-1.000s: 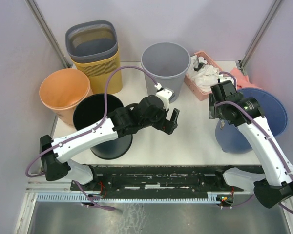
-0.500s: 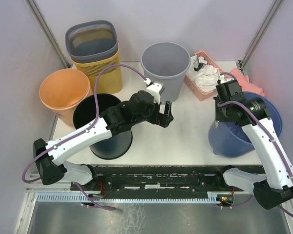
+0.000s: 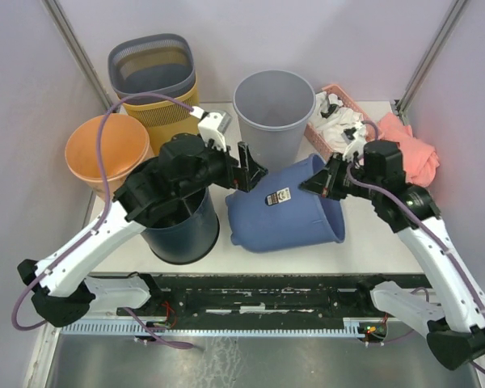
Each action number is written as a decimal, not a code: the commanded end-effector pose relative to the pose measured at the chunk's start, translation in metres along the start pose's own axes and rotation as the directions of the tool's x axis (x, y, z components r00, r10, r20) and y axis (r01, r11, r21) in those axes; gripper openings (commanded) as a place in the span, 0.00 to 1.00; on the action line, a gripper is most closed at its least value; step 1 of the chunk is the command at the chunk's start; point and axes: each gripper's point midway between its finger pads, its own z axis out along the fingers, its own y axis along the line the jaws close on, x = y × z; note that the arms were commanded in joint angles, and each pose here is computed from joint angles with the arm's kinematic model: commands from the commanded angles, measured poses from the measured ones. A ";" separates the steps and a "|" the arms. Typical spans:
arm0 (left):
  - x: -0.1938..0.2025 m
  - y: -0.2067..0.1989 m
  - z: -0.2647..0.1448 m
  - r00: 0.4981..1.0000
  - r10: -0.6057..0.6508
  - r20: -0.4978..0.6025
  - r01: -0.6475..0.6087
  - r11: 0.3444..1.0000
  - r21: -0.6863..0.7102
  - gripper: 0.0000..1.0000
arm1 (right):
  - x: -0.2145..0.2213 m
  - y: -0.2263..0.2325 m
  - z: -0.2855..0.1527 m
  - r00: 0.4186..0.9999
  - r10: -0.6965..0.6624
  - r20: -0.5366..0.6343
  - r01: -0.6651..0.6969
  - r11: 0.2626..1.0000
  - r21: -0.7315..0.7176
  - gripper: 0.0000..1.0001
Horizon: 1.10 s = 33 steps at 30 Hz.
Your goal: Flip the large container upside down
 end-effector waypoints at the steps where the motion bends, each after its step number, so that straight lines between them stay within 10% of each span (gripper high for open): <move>1: -0.029 -0.020 -0.019 0.999 -0.015 0.046 0.012 0.998 0.064 0.99 | -0.024 0.045 0.018 0.997 0.032 0.072 -0.011 0.962 -0.273 0.02; 13: 0.006 -0.030 0.021 0.995 0.015 -0.103 -0.001 0.991 0.131 0.99 | -0.007 -0.054 0.019 0.959 0.282 0.015 -0.266 0.921 -0.285 0.03; 20: 0.025 -0.017 0.037 0.989 0.023 -0.144 -0.010 0.996 0.092 0.99 | 0.021 -0.113 -0.004 0.976 0.216 0.007 -0.216 0.972 0.091 0.63; 26: 0.036 0.017 0.043 0.992 0.067 -0.111 -0.072 0.997 -0.042 0.99 | 0.016 -0.126 -0.029 0.989 0.129 0.072 -0.143 0.956 0.255 0.77; 33: 0.054 0.034 0.042 0.988 0.029 -0.154 -0.048 0.992 -0.121 0.99 | 0.023 -0.128 -0.037 0.997 0.073 0.027 -0.077 0.951 0.300 0.70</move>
